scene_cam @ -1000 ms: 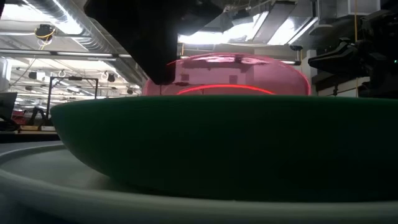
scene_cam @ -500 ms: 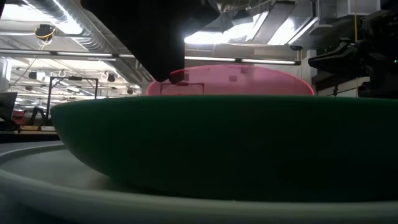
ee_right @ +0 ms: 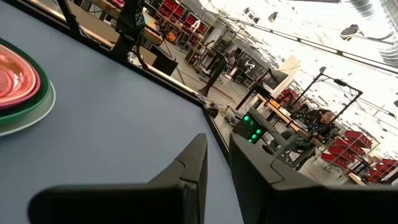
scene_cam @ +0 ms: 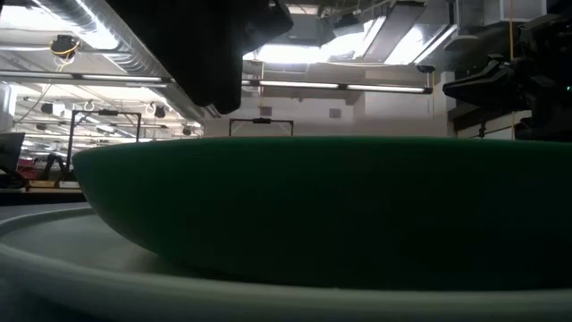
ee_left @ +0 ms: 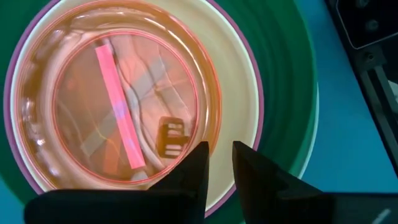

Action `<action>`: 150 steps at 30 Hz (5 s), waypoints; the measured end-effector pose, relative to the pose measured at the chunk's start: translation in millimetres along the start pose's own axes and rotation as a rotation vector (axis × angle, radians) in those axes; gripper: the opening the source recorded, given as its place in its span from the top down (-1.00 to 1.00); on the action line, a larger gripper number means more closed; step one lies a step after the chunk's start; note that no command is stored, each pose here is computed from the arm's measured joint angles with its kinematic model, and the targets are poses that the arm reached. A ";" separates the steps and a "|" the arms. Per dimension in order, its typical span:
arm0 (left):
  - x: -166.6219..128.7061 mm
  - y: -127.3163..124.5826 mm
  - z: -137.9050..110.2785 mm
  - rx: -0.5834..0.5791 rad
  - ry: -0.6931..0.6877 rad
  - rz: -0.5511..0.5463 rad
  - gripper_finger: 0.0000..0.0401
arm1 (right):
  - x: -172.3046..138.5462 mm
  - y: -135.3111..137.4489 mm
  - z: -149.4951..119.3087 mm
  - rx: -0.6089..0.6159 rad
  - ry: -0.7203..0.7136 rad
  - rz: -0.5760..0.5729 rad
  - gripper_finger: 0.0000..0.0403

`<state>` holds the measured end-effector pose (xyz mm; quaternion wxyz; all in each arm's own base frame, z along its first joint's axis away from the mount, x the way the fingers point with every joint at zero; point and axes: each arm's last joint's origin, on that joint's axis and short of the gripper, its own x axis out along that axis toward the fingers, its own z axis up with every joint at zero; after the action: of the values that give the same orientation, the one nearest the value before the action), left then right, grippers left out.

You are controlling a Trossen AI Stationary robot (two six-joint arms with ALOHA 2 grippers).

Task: Stack plastic plates
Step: Return to Home Position

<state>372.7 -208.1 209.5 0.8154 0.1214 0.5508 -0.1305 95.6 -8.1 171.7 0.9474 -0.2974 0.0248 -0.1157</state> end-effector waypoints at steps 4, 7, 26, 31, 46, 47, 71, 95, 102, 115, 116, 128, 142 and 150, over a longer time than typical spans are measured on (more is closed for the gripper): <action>-0.1 0.3 0.1 0.000 -0.001 0.004 0.68 | 0.0 0.0 0.0 0.000 0.000 0.000 0.69; 0.1 2.1 0.3 0.006 -0.004 0.029 0.68 | 0.0 0.0 0.0 0.000 0.000 0.000 0.69; -12.3 45.5 -0.4 0.058 0.025 0.058 0.99 | 0.0 0.0 0.0 0.000 0.000 0.000 0.69; -38.1 63.2 -3.8 0.098 0.016 0.079 0.99 | 0.0 0.0 -0.1 0.000 0.000 0.000 0.69; -201.0 141.6 -46.9 0.003 -0.317 0.243 0.99 | 0.0 0.0 0.0 0.000 0.000 0.000 0.69; -213.0 143.8 -52.8 -0.003 -0.345 0.257 0.99 | 0.0 0.0 0.0 0.000 0.000 0.000 0.69; -260.5 110.9 -241.6 -0.179 -0.826 0.434 0.99 | 0.0 0.0 0.0 0.000 0.000 0.000 0.69; -161.9 93.1 -329.9 -0.325 -1.117 0.525 0.99 | 0.0 0.0 -0.1 0.000 0.000 -0.001 0.69; -146.9 95.0 -327.5 -0.332 -1.119 0.535 0.99 | 0.0 0.0 0.0 0.000 0.000 0.000 0.69; -113.4 98.0 -324.2 -0.335 -1.141 0.537 0.99 | 0.0 0.0 0.0 -0.001 0.001 0.001 0.69; -110.5 98.2 -324.1 -0.335 -1.146 0.538 0.99 | 0.0 0.0 0.0 -0.001 0.001 0.001 0.69; -80.5 100.1 -325.8 -0.375 -1.185 0.544 0.99 | 0.0 0.0 0.0 0.000 0.001 0.001 0.69; -80.6 100.2 -325.8 -0.395 -1.195 0.535 0.99 | 0.0 0.0 0.0 -0.001 0.001 0.001 0.69; -80.4 100.0 -325.7 -0.416 -1.203 0.511 0.99 | 0.0 0.0 0.0 0.000 0.001 0.001 0.69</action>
<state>96.2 3.2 171.2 0.9910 -0.0052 -0.0303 0.1300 95.6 -8.1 171.7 0.9474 -0.2975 0.0253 -0.1153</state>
